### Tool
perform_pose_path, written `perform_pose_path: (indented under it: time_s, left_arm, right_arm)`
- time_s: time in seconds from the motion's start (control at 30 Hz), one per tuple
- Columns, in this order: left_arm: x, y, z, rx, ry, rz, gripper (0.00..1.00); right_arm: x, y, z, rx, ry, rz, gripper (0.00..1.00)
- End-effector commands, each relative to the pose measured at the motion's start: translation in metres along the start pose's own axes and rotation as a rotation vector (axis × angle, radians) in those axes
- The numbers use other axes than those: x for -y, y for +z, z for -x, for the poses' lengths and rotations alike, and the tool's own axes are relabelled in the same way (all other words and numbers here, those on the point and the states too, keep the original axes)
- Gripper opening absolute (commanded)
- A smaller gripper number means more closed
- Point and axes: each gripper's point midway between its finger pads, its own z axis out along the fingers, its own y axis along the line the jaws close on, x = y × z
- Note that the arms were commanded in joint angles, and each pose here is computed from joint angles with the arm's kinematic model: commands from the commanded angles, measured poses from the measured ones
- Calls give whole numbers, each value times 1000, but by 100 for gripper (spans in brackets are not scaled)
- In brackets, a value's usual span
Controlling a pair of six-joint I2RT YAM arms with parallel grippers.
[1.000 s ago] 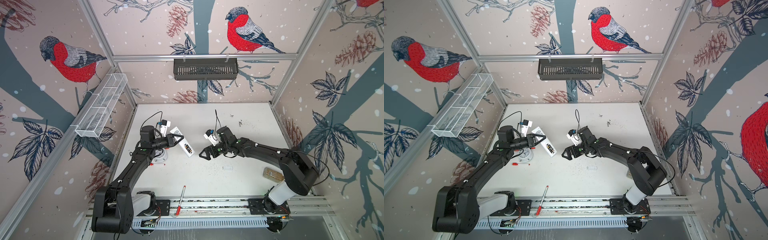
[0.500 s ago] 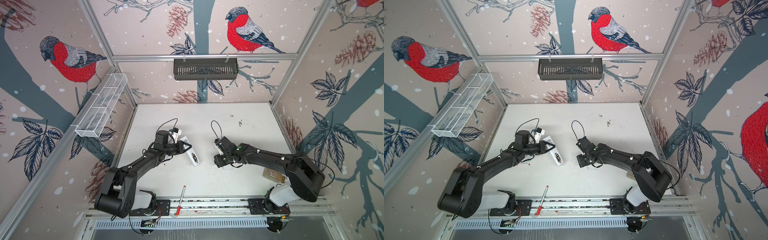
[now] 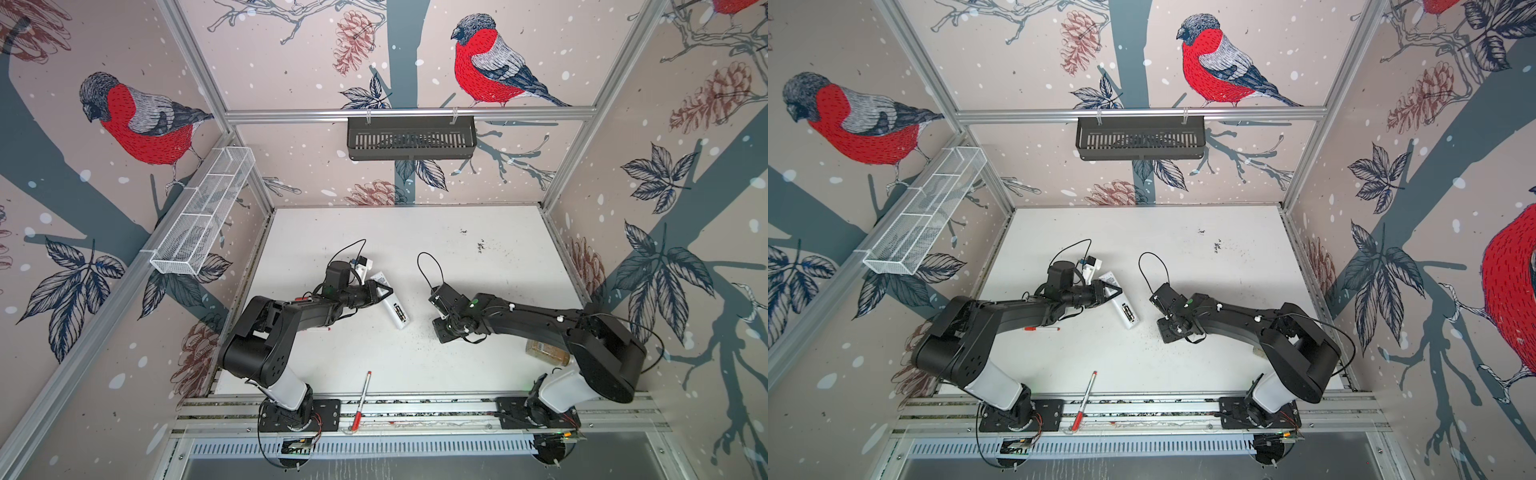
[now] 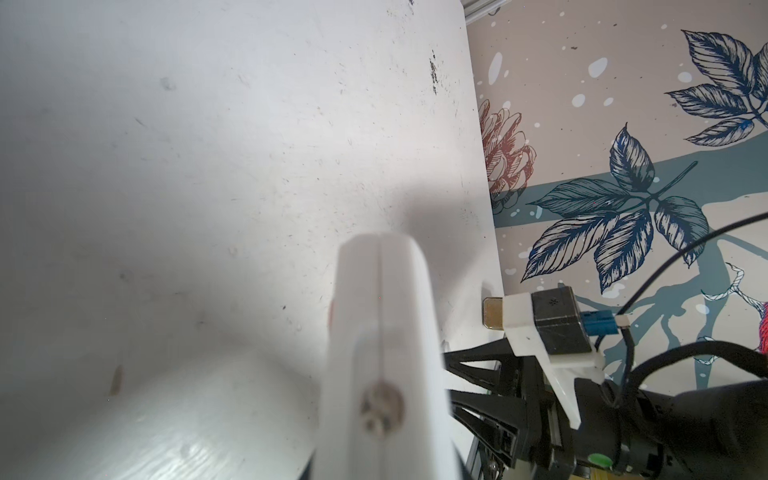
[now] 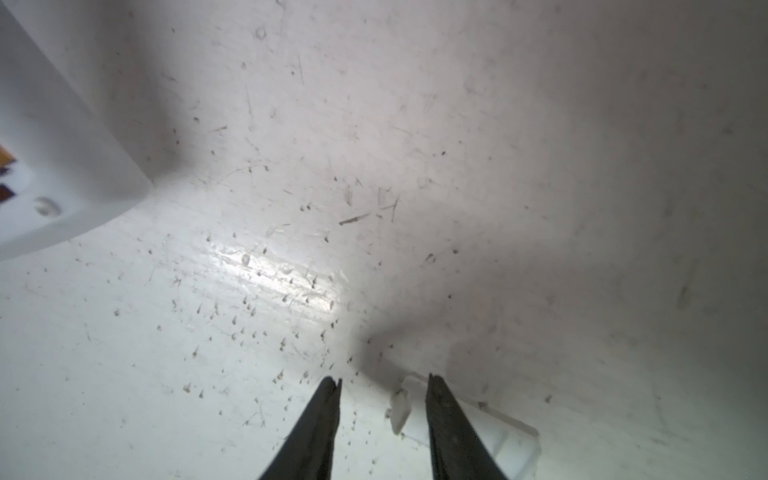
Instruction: Load the batteries into the remote control
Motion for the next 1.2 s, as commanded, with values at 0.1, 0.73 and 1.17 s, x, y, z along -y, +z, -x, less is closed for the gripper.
perform_pose_path:
  time_s: [0.1, 0.73, 1.17]
  left_arm:
    - [3, 10, 15, 29, 22, -37, 8]
    - [-18, 13, 17, 30, 3, 56, 79]
    - [-1, -7, 21, 100, 136, 21, 97]
  right_arm:
    - [1, 6, -7, -23, 5, -6, 33]
    - [-3, 6, -2, -19, -25, 8, 11]
    - [-21, -24, 27, 79, -49, 144, 8]
